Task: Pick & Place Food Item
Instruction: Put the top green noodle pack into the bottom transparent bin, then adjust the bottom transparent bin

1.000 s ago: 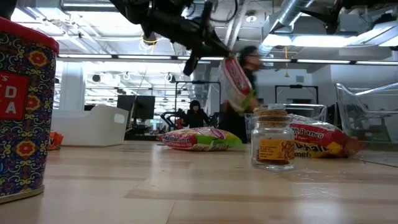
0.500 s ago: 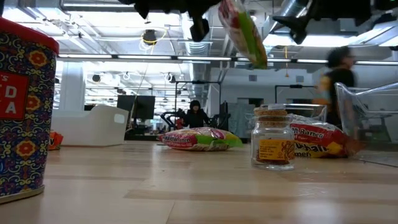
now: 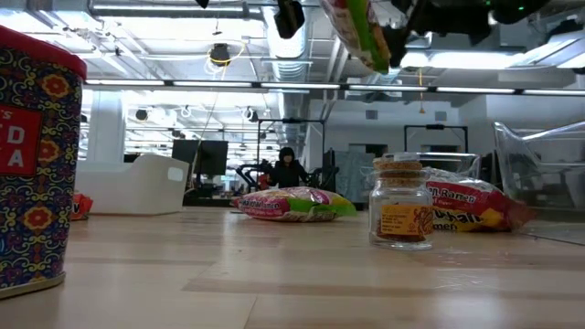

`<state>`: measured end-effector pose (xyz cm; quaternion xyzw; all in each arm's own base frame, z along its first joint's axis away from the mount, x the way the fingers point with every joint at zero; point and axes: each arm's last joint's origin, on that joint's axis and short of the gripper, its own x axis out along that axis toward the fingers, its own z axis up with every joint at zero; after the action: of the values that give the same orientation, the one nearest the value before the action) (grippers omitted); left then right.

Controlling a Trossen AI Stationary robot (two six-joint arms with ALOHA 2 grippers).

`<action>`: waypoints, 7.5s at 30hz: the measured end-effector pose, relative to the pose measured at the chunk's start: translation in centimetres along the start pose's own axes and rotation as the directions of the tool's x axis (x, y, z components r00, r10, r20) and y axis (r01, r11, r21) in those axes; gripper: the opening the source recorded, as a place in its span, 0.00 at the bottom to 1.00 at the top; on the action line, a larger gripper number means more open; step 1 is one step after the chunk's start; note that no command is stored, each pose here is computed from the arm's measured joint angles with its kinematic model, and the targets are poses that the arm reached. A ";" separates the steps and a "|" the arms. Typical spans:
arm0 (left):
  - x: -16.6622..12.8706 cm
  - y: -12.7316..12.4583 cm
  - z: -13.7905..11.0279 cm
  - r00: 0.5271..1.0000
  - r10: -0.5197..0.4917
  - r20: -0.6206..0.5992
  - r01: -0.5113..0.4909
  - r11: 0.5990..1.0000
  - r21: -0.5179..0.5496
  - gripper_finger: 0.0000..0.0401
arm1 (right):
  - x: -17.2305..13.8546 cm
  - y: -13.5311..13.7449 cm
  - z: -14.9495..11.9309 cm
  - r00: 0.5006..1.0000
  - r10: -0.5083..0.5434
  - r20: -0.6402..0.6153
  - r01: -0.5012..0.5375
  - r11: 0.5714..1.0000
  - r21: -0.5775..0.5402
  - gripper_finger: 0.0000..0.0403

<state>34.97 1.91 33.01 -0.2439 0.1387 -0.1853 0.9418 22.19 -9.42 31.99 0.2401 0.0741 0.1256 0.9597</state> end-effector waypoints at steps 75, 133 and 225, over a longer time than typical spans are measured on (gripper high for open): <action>-5.3 -3.8 0.1 0.980 -0.090 -0.176 0.069 0.990 -0.120 0.55 | 3.8 2.1 -1.5 0.961 0.154 -0.229 -0.130 0.985 0.115 0.00; -8.9 -5.5 0.4 0.984 0.143 -0.108 -0.138 0.989 0.054 0.51 | -1.7 16.5 -13.1 0.612 -0.281 -0.740 0.768 0.437 0.469 0.00; -9.2 -5.1 0.6 0.979 0.180 -0.093 -0.167 0.977 0.129 0.51 | 4.5 21.0 -17.1 0.077 -0.811 -0.580 0.991 -0.003 0.135 0.03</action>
<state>25.56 1.87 37.69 -0.1634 0.1970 -0.1230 0.9588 18.70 17.36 26.73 0.3468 0.4058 -0.5234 0.6642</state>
